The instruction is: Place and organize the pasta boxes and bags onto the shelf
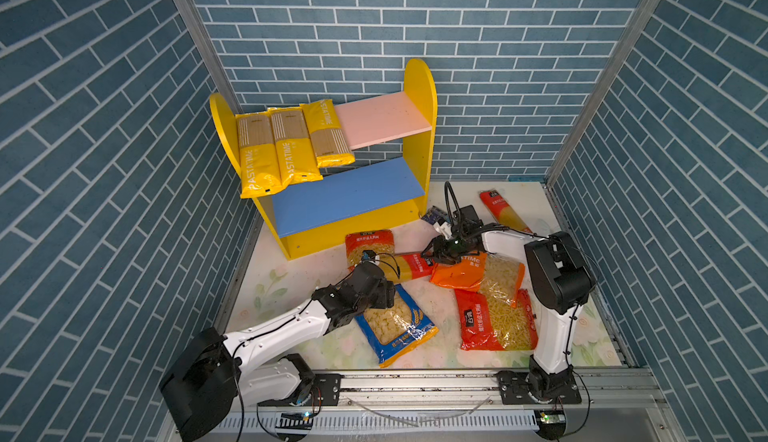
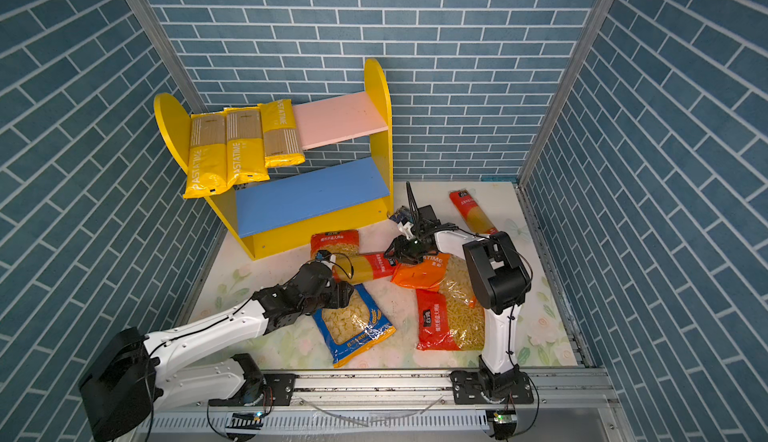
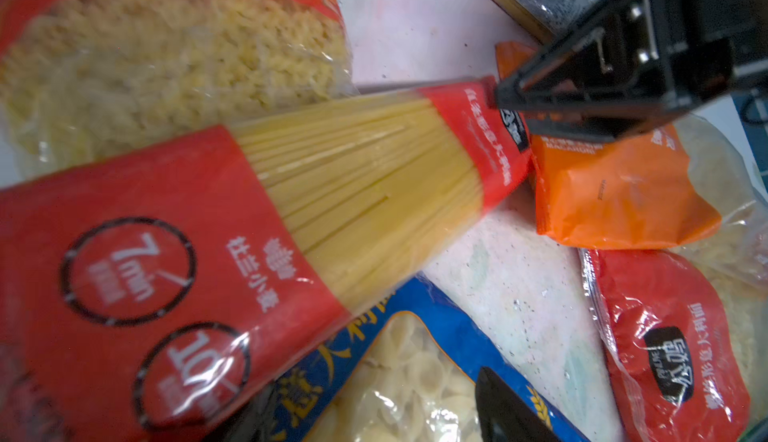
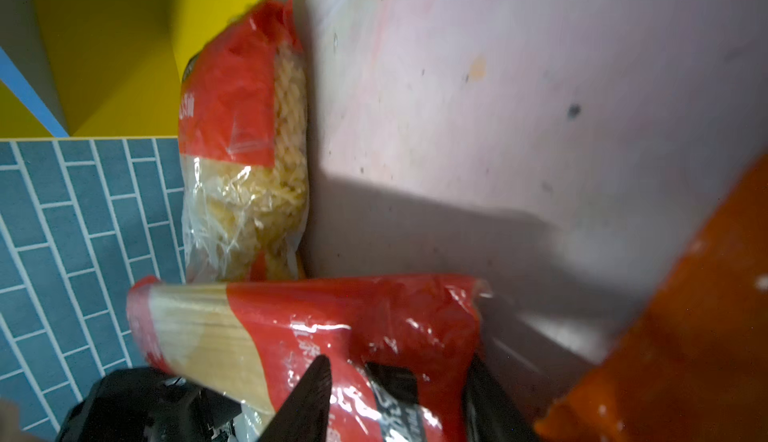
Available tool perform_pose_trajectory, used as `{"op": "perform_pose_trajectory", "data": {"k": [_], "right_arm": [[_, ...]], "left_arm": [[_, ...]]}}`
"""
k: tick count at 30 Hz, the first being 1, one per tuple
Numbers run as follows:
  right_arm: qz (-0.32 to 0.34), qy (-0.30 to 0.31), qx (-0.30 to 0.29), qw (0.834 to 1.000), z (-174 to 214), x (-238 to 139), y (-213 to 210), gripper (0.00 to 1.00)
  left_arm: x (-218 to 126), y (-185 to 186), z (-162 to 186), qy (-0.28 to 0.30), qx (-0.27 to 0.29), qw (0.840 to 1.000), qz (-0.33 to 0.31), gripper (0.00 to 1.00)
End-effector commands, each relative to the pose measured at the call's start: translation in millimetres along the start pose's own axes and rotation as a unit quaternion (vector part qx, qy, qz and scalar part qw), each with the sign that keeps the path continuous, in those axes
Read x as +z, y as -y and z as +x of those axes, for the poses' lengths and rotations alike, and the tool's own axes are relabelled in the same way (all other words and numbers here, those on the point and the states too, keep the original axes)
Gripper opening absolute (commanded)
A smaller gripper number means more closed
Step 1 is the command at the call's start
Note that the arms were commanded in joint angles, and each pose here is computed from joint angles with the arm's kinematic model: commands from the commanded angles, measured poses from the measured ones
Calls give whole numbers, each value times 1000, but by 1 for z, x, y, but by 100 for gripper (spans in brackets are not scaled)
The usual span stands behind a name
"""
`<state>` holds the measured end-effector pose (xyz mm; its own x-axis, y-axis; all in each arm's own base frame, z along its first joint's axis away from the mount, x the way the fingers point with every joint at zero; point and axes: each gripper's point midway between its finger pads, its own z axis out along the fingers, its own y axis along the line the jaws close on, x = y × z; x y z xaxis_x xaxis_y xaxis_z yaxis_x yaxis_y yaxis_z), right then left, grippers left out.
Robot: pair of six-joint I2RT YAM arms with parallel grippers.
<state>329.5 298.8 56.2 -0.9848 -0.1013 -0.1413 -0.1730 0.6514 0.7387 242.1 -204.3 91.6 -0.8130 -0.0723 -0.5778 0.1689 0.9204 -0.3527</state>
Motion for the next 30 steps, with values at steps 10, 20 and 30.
{"op": "perform_pose_trajectory", "data": {"k": [10, 20, 30], "right_arm": [[-81, -40, -30, 995, 113, 2, -93, 51], [11, -5, -39, 999, 97, -49, -43, 53], [-21, 61, 23, 998, 84, -3, -42, 68]], "left_arm": [[0, -33, -16, 12, -18, 1000, -15, 77], [-16, -32, -14, 18, -44, 999, 4, 77], [-20, -37, -1, 15, -64, 998, 13, 76]]}}
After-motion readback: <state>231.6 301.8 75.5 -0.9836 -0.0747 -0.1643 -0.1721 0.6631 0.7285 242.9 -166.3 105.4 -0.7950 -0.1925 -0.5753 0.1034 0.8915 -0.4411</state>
